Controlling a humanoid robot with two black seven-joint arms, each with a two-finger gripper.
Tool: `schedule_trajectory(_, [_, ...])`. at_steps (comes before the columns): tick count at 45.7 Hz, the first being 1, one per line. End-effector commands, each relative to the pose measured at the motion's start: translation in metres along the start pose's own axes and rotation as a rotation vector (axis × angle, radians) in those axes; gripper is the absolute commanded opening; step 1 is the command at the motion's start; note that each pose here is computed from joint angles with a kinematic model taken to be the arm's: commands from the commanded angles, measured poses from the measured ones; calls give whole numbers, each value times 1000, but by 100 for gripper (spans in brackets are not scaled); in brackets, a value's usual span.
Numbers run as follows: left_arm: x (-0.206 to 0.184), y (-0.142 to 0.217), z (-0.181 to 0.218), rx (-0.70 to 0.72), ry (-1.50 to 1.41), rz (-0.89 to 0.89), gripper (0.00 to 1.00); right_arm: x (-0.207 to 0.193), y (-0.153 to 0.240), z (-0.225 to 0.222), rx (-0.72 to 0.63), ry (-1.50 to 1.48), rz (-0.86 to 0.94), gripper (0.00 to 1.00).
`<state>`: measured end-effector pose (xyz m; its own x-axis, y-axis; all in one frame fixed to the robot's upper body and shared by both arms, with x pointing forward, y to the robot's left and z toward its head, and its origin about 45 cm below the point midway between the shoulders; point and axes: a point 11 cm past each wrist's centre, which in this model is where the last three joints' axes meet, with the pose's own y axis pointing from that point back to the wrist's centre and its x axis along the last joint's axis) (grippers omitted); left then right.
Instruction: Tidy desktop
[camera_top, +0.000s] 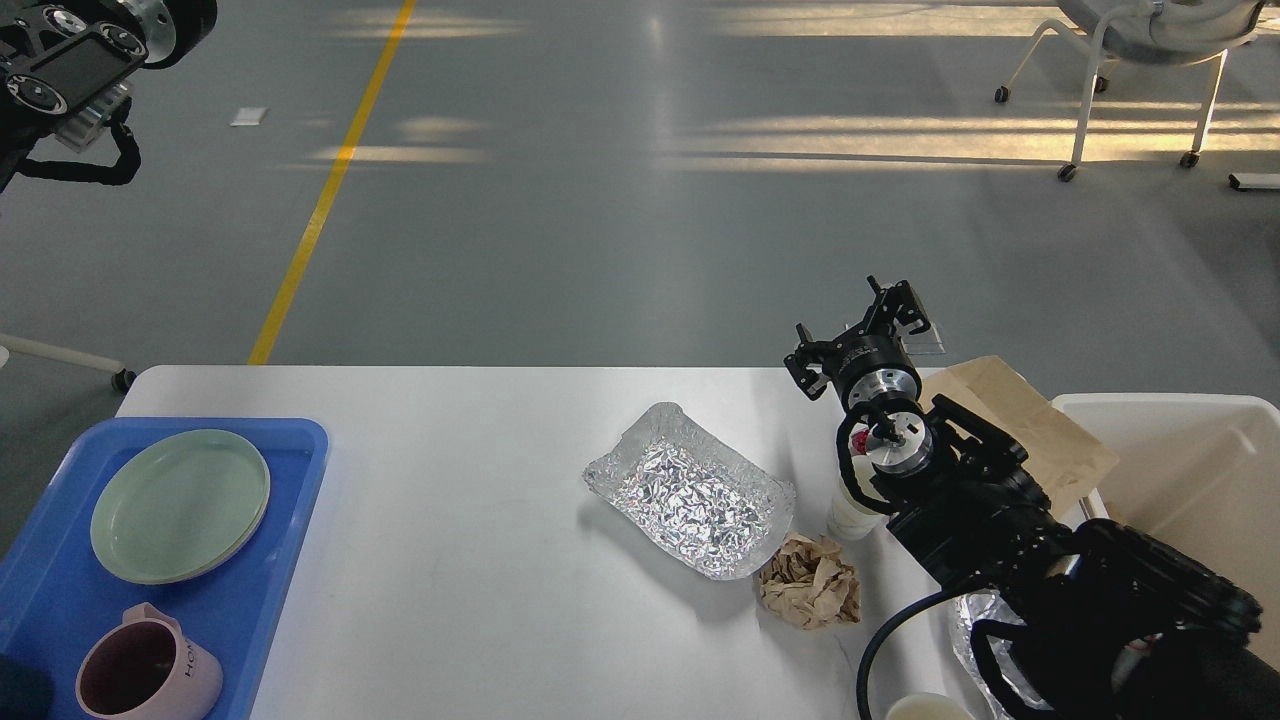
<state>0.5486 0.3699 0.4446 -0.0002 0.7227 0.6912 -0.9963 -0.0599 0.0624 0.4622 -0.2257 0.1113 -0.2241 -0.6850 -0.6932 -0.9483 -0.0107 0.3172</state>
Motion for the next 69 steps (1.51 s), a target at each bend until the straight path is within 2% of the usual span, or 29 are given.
schedule_trajectory(1, [3,-4,-4,0,143,51,71,0,0,0,0,0,0,100])
schedule_trajectory(16, [1,-6,5,-13,501,75,73,0,0,0,0,0,0,100])
schedule_trajectory(22, [-9,-7,-1,-14,590,68,77,0,0,0,0,0,0,100])
schedule_trajectory(42, [-15,-7,-16,-14,645,77,83,0,0,0,0,0,0,100])
schedule_trajectory(57, [-38,-1,-62,0,657,90,87,0,0,0,0,0,0,100])
schedule_trajectory(61, [-48,2,-80,13,652,91,92,0,0,0,0,0,0,100])
schedule_trajectory(69, [-59,7,-102,37,652,89,95,0,0,0,0,0,0,100])
